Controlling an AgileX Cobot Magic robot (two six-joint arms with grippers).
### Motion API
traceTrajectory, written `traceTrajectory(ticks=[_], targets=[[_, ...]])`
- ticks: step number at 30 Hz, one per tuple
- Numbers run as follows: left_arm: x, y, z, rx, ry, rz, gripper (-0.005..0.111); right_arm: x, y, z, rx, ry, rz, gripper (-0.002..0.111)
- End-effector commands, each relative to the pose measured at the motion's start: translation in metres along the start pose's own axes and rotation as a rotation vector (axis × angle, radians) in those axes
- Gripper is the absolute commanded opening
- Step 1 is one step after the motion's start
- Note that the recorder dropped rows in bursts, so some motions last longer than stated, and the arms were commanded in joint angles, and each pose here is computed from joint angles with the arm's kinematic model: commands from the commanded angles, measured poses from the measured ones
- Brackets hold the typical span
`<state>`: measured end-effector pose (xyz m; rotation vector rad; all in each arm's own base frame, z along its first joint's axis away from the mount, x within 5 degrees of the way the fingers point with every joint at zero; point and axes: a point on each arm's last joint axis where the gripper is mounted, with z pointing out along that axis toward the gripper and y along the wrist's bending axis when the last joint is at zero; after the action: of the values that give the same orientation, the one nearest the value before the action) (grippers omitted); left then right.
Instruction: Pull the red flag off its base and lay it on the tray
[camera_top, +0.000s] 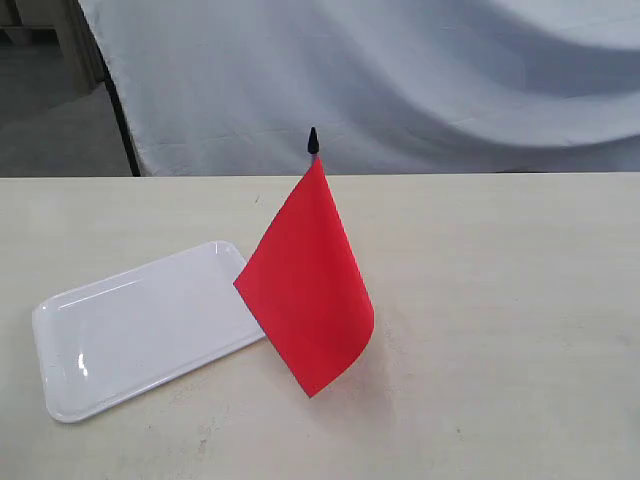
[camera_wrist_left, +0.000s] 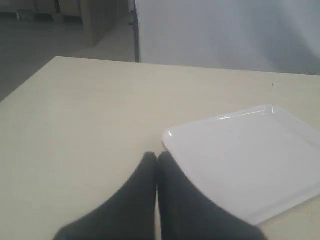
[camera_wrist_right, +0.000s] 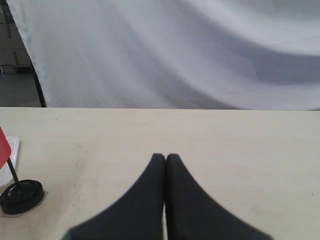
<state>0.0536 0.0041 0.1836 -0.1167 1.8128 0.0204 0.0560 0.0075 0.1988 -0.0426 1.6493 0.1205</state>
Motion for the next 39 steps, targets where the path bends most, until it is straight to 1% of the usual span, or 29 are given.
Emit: traceTrajectory(ticks=[1, 15, 21, 28, 30, 32, 34, 36, 39], targets=[[0.000, 0.000, 0.000, -0.002, -0.004, 0.002, 0.000, 0.000, 0.000, 0.000, 0.000, -0.007, -0.014, -0.001], [0.000, 0.000, 0.000, -0.002, -0.004, 0.002, 0.000, -0.002, 0.000, 0.000, 0.004, -0.026, -0.010, -0.001], [0.000, 0.000, 0.000, -0.002, -0.004, 0.002, 0.000, -0.022, -0.005, -0.003, 0.054, -0.253, -0.009, -0.001], [0.000, 0.000, 0.000, -0.002, -0.004, 0.002, 0.000, -0.052, -0.011, -0.018, 0.134, -0.623, -0.006, -0.001], [0.000, 0.000, 0.000, -0.002, -0.004, 0.002, 0.000, -0.057, -0.012, -0.022, 0.128, -0.690, 0.048, -0.001], [0.000, 0.000, 0.000, -0.002, -0.004, 0.002, 0.000, -0.059, -0.013, -0.024, 0.103, -0.727, 0.131, -0.001], [0.000, 0.000, 0.000, -0.002, -0.004, 0.002, 0.000, -0.059, -0.013, -0.023, 0.032, -0.735, 0.316, -0.001], [0.000, 0.000, 0.000, -0.002, -0.004, 0.002, 0.000, -0.058, -0.013, -0.023, -0.020, -0.725, 0.453, -0.001], [0.000, 0.000, 0.000, -0.002, -0.004, 0.002, 0.000, -0.058, -0.012, -0.023, -0.060, -0.724, 0.557, -0.001]])
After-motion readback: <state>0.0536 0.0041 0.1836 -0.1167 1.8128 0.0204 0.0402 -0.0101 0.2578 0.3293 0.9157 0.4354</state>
